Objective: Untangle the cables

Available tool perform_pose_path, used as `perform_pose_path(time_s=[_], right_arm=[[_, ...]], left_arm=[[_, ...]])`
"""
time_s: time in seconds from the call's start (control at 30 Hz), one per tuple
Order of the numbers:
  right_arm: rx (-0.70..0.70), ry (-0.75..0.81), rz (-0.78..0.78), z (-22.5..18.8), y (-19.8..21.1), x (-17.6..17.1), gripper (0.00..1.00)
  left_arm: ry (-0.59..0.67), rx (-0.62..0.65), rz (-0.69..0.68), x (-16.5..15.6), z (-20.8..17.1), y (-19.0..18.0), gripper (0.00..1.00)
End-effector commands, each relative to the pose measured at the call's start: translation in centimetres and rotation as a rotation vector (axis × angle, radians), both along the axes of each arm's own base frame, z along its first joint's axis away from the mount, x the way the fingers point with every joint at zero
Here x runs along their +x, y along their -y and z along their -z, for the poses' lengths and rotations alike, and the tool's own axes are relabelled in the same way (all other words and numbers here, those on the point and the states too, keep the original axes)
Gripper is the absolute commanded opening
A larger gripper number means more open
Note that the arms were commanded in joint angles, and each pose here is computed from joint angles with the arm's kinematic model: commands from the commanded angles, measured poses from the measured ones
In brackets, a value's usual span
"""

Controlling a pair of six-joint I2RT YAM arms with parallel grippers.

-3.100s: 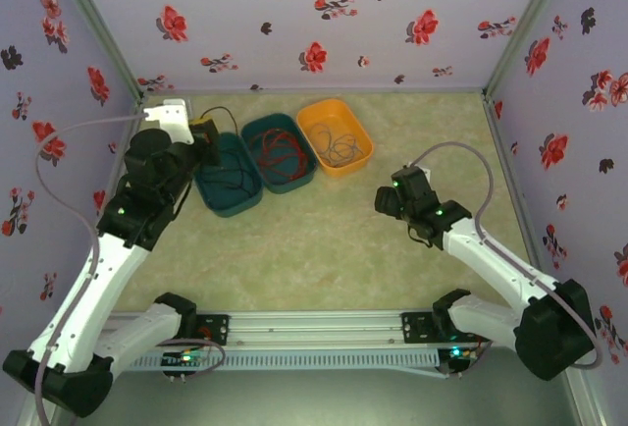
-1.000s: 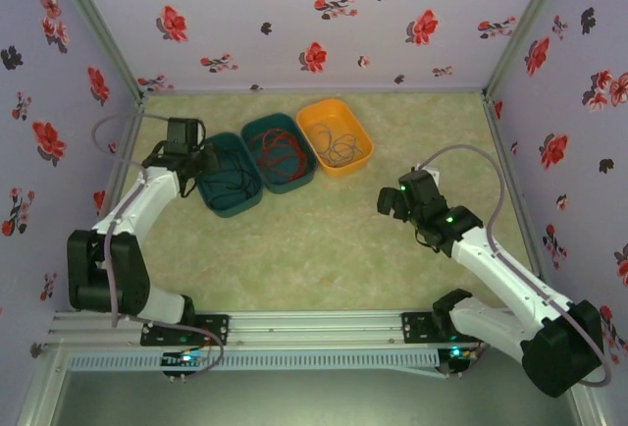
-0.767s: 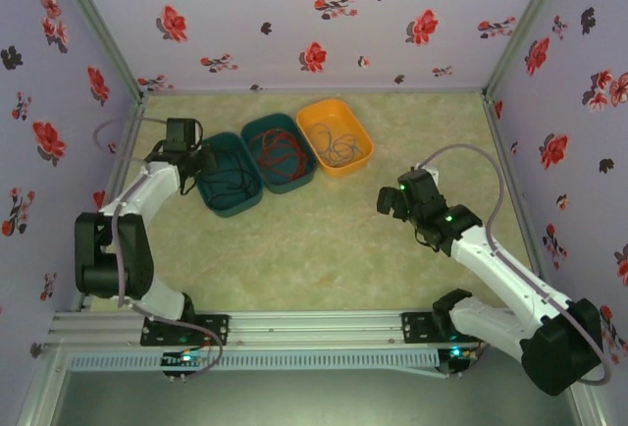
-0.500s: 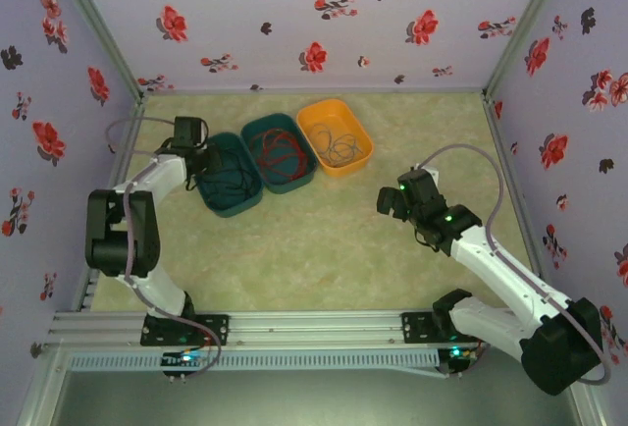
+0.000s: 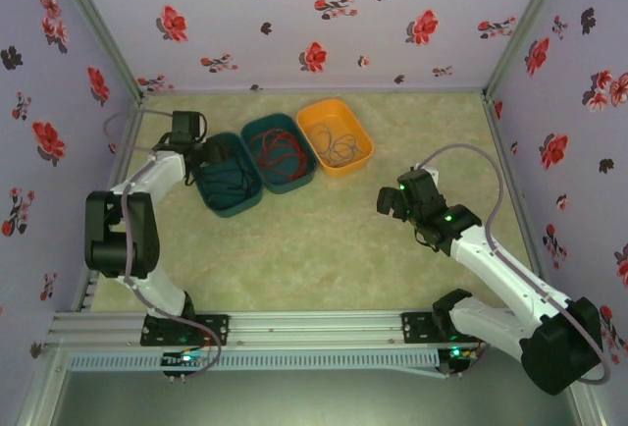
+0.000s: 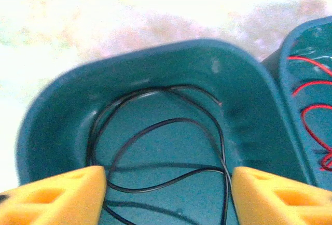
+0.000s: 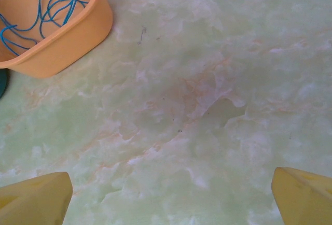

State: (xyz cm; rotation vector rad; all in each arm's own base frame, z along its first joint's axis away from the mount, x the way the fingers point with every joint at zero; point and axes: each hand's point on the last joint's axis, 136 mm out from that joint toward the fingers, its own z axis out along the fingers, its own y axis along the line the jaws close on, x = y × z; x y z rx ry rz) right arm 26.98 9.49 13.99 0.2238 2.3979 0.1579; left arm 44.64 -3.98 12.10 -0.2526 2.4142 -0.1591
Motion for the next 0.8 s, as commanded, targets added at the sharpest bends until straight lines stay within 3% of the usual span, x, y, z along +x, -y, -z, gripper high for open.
perform_pose_path(time_s=[0.0, 0.23, 0.53, 0.77], right_arm=[[0.014, 0.028, 0.025, -1.0, 0.1, 0.7, 0.99], [0.009, 0.043, 0.031, -1.4, 0.2, 0.9, 0.99], [-0.109, 0.114, 0.148, -2.7, 3.2, 1.6, 0.99], [-0.234, 0.207, 0.265, -4.0, 6.4, 2.8, 0.99]], left_arm=[[0.074, 0.051, -0.018, 0.1, -3.9, -1.0, 0.80], [0.151, 0.066, -0.021, -0.8, -7.8, -1.3, 1.00], [0.394, 0.091, -0.088, -7.2, -13.9, -3.2, 1.00], [0.538, 0.172, -0.130, -13.0, -11.6, -5.1, 1.00]])
